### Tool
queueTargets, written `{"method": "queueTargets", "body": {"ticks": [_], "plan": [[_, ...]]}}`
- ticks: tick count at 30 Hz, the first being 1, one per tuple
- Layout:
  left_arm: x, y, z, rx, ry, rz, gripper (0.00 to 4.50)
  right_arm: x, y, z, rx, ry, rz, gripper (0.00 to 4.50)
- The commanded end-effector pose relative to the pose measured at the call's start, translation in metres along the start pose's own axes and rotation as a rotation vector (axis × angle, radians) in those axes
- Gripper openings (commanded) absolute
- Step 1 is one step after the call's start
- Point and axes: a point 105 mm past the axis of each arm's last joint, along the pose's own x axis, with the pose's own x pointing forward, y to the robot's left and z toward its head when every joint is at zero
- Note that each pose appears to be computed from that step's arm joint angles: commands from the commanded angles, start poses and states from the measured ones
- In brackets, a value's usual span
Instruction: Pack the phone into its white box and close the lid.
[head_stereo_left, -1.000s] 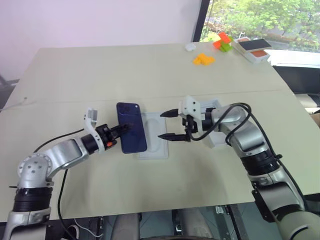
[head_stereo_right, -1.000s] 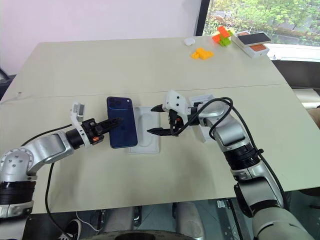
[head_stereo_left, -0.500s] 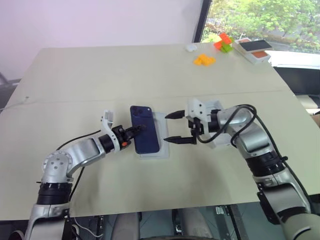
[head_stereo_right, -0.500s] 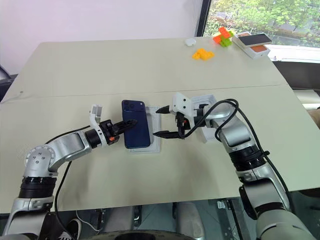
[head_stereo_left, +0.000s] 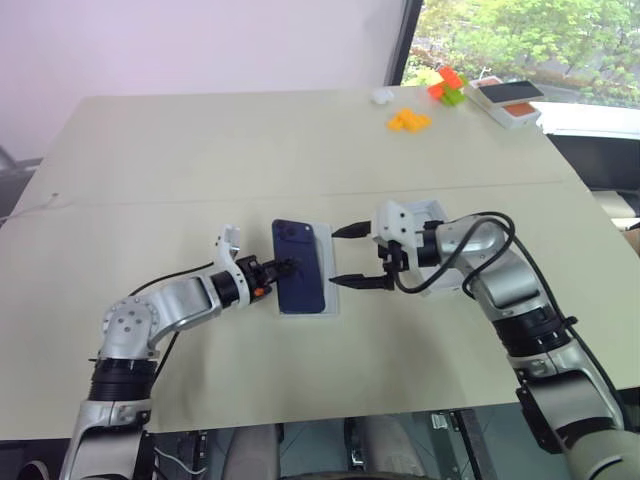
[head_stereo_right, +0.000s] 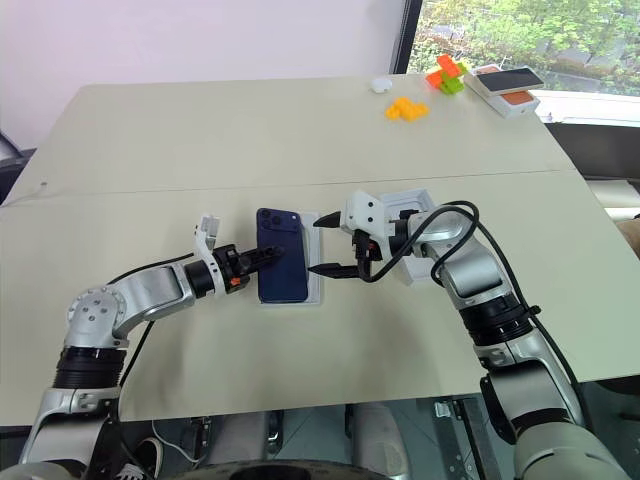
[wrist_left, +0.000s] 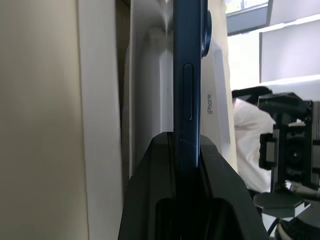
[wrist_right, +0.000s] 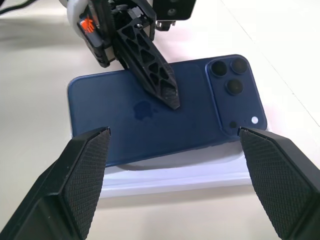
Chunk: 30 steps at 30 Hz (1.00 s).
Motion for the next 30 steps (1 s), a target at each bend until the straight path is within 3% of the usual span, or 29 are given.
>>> {"method": "queueTargets", "body": {"ticks": [1,15,17,18,21,30], "plan": [[0.003,0.004,-0.005,0.048,0.043,0.032,0.00,0.000,0.000,0.009,-0.034,-0.027,-0.011,4.29],[0.004,0.000,-0.006,0.050,0.055,0.018,0.00,0.004,0.000,0.009,-0.045,-0.026,-0.018,4.29],[0.004,0.005,0.000,0.027,0.019,0.043,0.98,0.004,0.000,0.010,-0.049,-0.025,-0.016,4.50],[0.004,0.006,0.001,0.025,0.012,0.051,1.19,0.004,0.000,0.010,-0.049,-0.025,-0.016,4.50],[0.002,0.006,0.003,0.042,0.015,0.058,2.56,0.004,0.000,0.009,-0.046,-0.025,-0.014,4.50],[0.000,0.000,0.003,0.078,0.035,0.051,2.56,0.006,0.000,0.009,-0.043,-0.026,-0.020,4.50]]}}
